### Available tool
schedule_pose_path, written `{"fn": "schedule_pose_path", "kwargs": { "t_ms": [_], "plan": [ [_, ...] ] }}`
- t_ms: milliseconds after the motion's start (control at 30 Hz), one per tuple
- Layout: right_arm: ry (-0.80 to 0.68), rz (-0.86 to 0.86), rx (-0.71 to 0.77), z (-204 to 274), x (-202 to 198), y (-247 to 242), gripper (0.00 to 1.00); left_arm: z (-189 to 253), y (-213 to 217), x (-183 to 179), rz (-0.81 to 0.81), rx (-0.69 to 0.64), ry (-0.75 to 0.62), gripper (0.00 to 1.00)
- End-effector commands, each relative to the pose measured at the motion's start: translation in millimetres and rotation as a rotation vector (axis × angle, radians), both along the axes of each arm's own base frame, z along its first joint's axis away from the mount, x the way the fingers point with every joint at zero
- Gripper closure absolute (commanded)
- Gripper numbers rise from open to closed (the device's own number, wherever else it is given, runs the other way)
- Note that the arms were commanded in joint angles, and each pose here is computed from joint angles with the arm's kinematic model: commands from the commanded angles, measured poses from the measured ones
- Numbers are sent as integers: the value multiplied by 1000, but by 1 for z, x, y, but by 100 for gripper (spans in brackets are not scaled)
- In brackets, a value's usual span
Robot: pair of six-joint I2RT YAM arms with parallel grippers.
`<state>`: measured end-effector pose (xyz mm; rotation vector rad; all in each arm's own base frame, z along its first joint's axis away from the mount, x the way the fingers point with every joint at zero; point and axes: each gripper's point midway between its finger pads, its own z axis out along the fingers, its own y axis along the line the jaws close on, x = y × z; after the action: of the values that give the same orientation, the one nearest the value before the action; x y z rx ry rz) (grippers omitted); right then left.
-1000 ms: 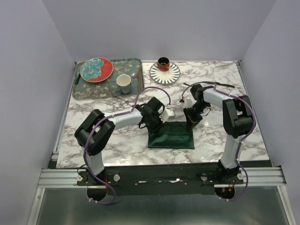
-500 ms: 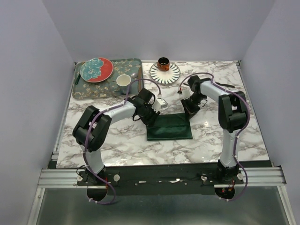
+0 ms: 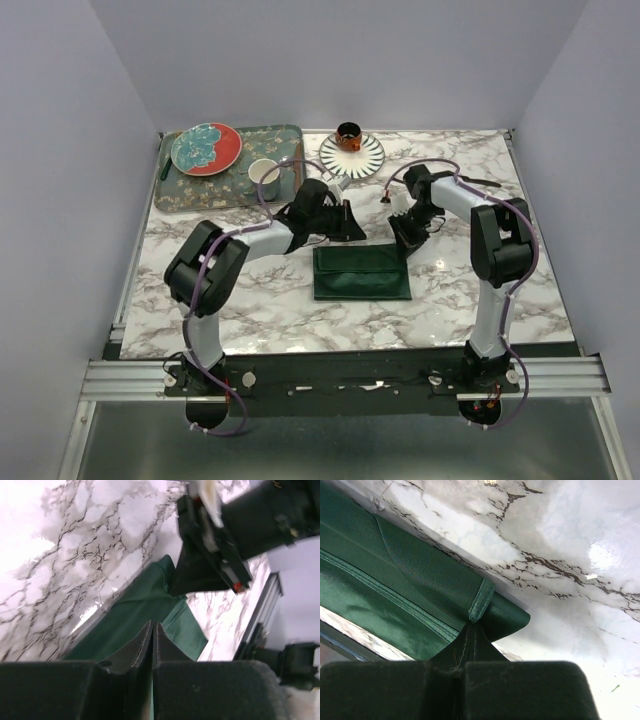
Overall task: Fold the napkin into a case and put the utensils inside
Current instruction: Smooth out the 2/3-rectangle-folded napkin at the center of the board.
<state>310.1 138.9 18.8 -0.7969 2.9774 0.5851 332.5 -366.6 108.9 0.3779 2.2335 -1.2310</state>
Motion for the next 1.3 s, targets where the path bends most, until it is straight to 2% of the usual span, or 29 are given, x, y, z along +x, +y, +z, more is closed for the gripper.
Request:
{"fn": "schedule_pose_path", "kwargs": {
  "t_ms": [0, 200, 500, 633, 800, 900, 933, 1033, 1167, 1267],
  "plan": [
    [-61, 4, -23, -1, 9, -3, 99, 10, -37, 15, 106, -229, 179, 92],
    [-58, 3, -20, -3, 8, -3, 99, -10, -58, 9, 107, -256, 240, 99],
    [-58, 3, -11, -3, 7, -2, 99, -33, -69, 16, 128, -253, 268, 100],
    [-65, 6, -9, -2, 8, -1, 99, -69, -67, 15, 155, -181, 334, 100],
    [-81, -5, 15, 11, 13, 3, 99, -99, -59, 8, 165, -86, 349, 100],
    [-96, -3, 41, 30, 13, 6, 91, -114, -52, 5, 179, -33, 365, 100],
    [-127, 1, 60, 44, 15, 8, 77, -117, -51, 3, 180, -22, 368, 100],
    [-163, -11, 131, 71, 16, 15, 59, -121, -48, 2, 187, -8, 366, 100],
    [-161, -65, 225, 86, 22, 27, 59, -122, -48, 3, 186, 2, 355, 100],
    [-121, -119, 287, 78, 25, 37, 65, -124, -47, 2, 187, 10, 358, 100]
  ]
}}
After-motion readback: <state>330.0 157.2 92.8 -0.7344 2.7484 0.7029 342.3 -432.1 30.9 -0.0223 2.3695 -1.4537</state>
